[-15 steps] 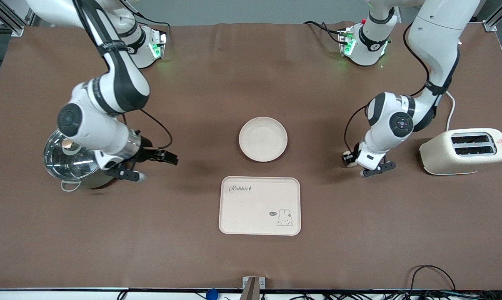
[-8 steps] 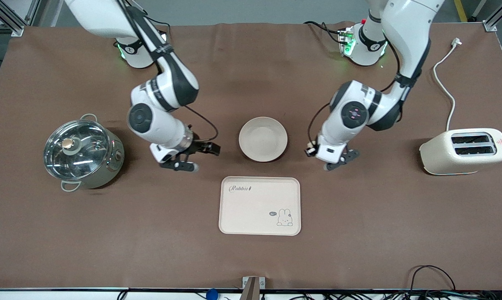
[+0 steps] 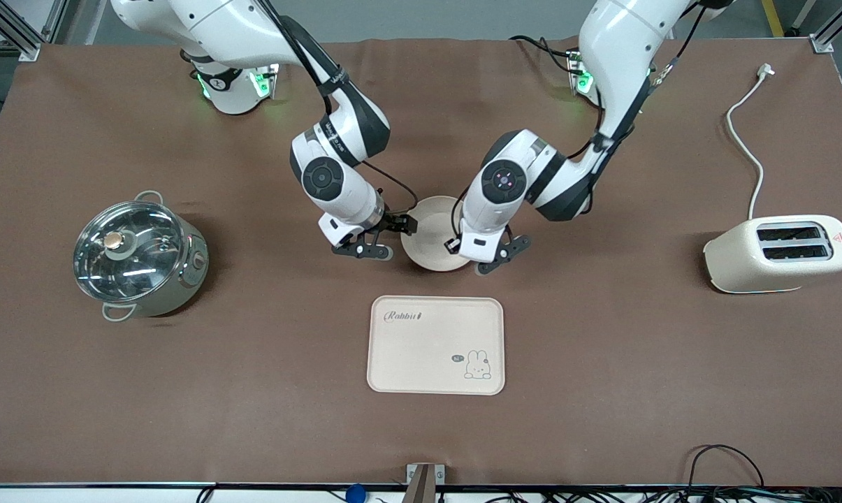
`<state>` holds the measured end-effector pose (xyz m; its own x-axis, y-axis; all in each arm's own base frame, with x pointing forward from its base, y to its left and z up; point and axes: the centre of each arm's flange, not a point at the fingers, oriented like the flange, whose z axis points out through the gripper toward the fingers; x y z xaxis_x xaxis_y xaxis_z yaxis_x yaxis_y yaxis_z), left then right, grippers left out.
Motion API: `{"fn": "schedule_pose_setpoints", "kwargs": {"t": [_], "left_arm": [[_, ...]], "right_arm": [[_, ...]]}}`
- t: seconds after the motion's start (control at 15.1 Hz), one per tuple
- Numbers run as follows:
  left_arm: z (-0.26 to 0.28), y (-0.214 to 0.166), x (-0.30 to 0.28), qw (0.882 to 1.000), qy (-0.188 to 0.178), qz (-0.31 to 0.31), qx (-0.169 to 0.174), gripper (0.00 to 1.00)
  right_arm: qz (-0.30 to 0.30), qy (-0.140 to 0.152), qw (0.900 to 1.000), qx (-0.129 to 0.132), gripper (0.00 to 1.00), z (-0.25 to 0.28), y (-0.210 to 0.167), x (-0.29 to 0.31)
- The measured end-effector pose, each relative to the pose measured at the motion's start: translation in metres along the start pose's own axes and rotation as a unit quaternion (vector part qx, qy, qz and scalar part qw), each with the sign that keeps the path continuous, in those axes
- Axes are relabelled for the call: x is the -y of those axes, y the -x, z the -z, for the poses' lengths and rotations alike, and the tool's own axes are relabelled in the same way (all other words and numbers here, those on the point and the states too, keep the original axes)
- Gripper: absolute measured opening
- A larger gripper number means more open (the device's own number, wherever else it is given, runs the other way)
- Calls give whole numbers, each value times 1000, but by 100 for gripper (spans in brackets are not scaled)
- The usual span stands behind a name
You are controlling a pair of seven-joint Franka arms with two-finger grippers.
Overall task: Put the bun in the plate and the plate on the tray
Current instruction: 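Lower the bun onto the plate while the right gripper grips the rim, then carry the plate over the tray with the right gripper while the left gripper withdraws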
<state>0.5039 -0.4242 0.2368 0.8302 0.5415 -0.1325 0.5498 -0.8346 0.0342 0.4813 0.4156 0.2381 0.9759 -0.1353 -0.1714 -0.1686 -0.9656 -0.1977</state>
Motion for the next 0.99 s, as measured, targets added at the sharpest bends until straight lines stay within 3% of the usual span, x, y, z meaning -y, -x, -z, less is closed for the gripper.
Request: {"fn": "schedule_pose_setpoints", "kwargs": {"t": [0.13, 0.26, 0.33, 0.46, 0.6, 0.73, 0.79, 0.93, 0.99], "left_arm": [[-18, 0, -4, 1000, 2, 3, 4, 46], [-27, 5, -7, 1000, 4, 13, 6, 51], [-28, 8, -9, 1000, 4, 18, 6, 56], [-24, 11, -12, 1000, 9, 25, 5, 78], [-9, 5, -17, 999, 20, 28, 0, 96], [18, -10, -16, 999, 28, 37, -8, 100], [36, -23, -14, 999, 30, 41, -12, 100], [75, -56, -5, 998, 31, 45, -19, 100], [94, -71, 0, 998, 30, 48, -21, 100]], "right_arm": [[-1, -2, 1000, -6, 98, -4, 2, 0], [0, -3, 1000, -10, 95, -14, 6, 3], [1, -1, 1000, -9, 89, -22, 8, 4], [3, 5, 1000, -5, 70, -41, 11, 4], [3, 8, 1000, -3, 66, -52, 12, 3], [3, 8, 1000, -4, 50, -53, 11, 3], [3, 7, 1000, -4, 49, -52, 10, 4], [5, 4, 1000, -7, 34, -50, 10, 8], [6, 3, 1000, -8, 34, -48, 10, 10]]}}
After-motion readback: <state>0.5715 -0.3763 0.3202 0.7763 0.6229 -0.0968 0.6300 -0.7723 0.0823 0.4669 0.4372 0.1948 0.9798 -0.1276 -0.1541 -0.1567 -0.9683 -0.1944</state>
